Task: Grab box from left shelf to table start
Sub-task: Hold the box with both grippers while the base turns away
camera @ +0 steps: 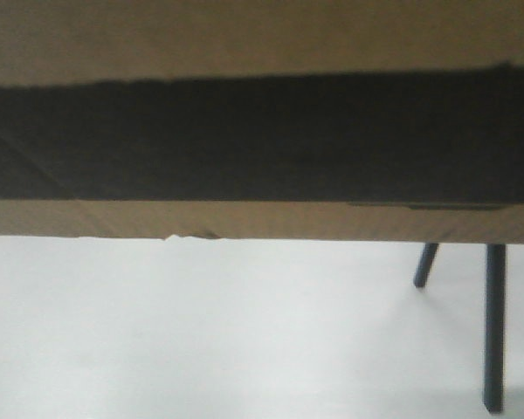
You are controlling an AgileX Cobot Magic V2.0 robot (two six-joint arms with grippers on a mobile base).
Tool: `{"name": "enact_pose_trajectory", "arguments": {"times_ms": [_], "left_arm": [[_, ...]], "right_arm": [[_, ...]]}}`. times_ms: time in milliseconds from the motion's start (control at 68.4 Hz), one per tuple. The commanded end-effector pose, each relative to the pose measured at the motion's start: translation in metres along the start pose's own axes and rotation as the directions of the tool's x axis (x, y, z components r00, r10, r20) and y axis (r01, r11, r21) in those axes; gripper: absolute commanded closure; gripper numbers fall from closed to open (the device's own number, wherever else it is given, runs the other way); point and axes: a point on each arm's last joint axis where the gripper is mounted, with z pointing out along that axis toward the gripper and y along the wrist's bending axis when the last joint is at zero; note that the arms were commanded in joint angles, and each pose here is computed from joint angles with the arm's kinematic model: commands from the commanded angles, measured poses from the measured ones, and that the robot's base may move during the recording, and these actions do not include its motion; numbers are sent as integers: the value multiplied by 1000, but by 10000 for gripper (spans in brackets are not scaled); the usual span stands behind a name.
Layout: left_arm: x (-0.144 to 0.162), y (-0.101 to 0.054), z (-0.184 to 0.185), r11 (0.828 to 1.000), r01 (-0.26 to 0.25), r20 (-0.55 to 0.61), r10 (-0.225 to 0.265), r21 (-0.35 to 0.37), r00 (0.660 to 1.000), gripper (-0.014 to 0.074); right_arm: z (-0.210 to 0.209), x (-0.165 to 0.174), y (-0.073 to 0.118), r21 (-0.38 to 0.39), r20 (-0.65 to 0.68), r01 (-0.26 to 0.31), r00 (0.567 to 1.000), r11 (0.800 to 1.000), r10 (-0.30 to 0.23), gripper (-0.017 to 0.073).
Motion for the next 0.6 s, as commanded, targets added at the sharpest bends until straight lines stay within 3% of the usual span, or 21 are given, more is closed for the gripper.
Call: {"name": "enact_pose_trajectory", "arguments": {"times_ms": [0, 585], "left_arm": [[-23, -6, -11, 995, 31, 206, -49, 90, 977, 685], [-23, -6, -11, 995, 31, 206, -49, 90, 977, 685]], "right_arm": [[-1, -20, -4, 62, 152, 36, 987, 997, -45, 501], [-1, -20, -4, 62, 152, 36, 987, 997, -45, 501]]}}
